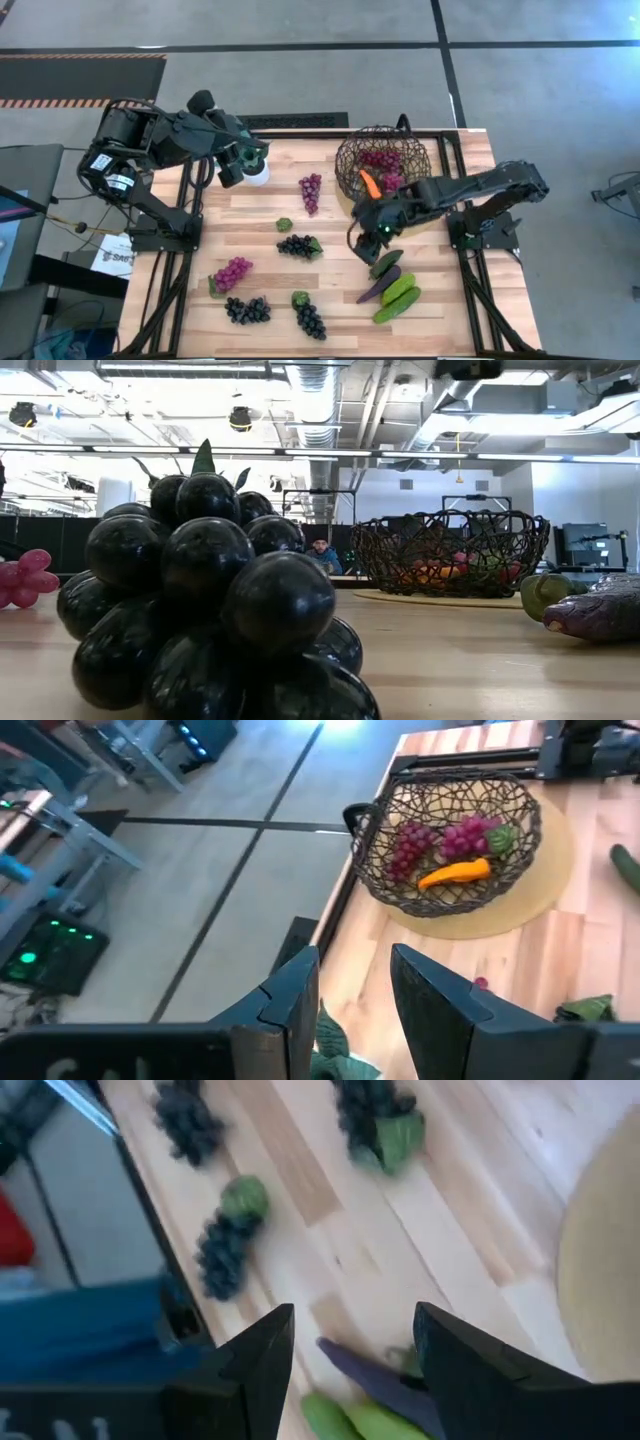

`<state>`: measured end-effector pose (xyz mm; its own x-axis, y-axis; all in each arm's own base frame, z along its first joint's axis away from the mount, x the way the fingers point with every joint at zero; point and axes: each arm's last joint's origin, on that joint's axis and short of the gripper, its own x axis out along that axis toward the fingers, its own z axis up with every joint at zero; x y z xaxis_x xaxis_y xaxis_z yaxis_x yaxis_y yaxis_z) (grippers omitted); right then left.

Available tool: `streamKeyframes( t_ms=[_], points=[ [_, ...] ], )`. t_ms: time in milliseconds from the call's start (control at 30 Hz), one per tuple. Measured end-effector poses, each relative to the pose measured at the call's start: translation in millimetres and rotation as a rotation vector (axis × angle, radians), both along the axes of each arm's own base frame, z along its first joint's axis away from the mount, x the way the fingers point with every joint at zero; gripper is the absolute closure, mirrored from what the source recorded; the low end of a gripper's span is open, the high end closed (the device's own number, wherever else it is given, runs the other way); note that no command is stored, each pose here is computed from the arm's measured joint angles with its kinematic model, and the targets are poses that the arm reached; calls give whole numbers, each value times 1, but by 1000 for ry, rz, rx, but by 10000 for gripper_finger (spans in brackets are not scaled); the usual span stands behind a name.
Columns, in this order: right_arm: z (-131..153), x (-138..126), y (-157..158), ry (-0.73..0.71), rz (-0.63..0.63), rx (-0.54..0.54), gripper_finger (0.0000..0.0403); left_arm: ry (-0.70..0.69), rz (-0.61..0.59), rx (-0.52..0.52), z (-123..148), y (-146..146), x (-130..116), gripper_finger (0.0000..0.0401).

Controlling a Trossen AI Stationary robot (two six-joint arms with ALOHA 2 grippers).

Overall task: Build produce basket
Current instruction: Put the violet eggplant into the black wire basket

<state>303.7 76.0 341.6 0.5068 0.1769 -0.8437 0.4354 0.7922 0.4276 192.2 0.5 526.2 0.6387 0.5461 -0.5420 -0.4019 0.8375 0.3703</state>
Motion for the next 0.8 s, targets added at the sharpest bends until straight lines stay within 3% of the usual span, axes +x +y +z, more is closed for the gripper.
streamKeyframes(
  t_ms=[400,800],
  points=[
    [-40,10,55,114,261,-97,179,-37,-24,-132,-2,-3,3,283],
    [-86,22,94,182,462,-222,179,2,-21,-164,-12,-5,24,283]
  ],
)
